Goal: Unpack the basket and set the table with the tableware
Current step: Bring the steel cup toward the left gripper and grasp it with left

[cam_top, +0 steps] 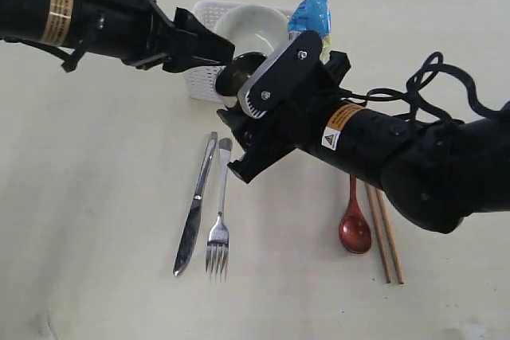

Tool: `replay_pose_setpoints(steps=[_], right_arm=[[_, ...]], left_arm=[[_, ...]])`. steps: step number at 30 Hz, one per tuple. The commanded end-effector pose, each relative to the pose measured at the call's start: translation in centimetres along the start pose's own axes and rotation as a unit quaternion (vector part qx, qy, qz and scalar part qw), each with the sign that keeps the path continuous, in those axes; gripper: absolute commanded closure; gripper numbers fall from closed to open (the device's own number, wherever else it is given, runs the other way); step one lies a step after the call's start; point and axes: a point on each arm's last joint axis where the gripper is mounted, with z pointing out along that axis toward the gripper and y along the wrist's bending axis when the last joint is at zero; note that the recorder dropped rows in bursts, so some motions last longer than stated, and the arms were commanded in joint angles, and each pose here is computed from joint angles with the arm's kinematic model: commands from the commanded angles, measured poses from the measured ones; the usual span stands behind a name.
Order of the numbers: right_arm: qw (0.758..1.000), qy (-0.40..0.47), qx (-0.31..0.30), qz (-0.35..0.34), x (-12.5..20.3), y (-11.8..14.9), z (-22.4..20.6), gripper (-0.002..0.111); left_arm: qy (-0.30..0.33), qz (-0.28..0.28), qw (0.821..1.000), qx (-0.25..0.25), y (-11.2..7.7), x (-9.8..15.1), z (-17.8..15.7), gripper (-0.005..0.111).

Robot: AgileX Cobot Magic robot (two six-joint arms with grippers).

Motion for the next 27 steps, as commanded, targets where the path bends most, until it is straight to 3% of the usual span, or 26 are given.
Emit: replay_pose_setpoints(steps=[1,9,17,20,27], right_arm=[[1.000,0.008,-0.004,0.001,0.1,0.1,-0.1,0.109],[1.000,0.007,-0.009,-0.010,0.2,0.3,-0.1,0.109],[0.999,-0.019,-0.020,-0.029,-0.3,0.5,-0.1,0.109],[0.999,-0.025,-0.018,-0.029,-0.4,0.5,-0.1,0.109],[0.999,-0.025,-0.018,-0.025,-0.4,0.5,-0.1,0.109]], left_arm=[[-0.002,0.010,1.000,-0.025,-0.6,-0.2,0.7,0.046],[0.015,-0.007,0.999,-0.045,0.5,0.6,2.0,0.046],[0.042,-0.023,0.999,-0.026,1.0,1.7,3.3,0.050],[0.049,-0.027,0.998,-0.022,1.2,1.9,3.6,0.062],[0.051,-0.027,0.998,-0.014,1.0,2.0,3.6,0.106]])
